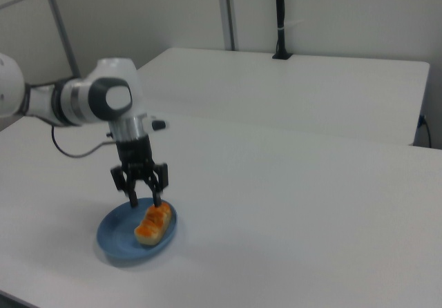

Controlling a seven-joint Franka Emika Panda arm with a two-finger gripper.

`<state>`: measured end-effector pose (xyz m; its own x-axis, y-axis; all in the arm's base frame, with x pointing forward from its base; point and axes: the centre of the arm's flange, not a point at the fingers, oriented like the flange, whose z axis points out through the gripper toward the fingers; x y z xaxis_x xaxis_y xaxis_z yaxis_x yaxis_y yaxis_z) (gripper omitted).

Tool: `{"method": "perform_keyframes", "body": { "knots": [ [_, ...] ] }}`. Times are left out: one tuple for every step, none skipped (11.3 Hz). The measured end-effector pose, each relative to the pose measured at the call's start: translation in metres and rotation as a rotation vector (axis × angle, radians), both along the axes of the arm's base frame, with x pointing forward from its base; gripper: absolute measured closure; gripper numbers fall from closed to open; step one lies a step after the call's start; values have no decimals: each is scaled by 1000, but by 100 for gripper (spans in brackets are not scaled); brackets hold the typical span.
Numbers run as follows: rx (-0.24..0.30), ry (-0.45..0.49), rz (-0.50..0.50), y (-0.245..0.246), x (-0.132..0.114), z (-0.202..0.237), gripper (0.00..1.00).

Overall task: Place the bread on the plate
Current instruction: 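Lower the bread onto the plate and open the gripper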

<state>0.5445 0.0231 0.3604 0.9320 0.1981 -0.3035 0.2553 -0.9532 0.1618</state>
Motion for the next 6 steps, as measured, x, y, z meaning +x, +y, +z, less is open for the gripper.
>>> {"method": "perform_keyframes", "body": {
  "knots": [
    [19, -34, -68, 1, 4, 41, 22],
    [46, -78, -124, 4, 6, 94, 9],
    [68, -119, -151, 6, 4, 144, 0],
    [84, -160, -168, 6, 0, 179, 0],
    [102, -197, -183, 2, 0, 200, 0],
    [112, -217, -200, -5, 2, 209, 0]
  ]
}}
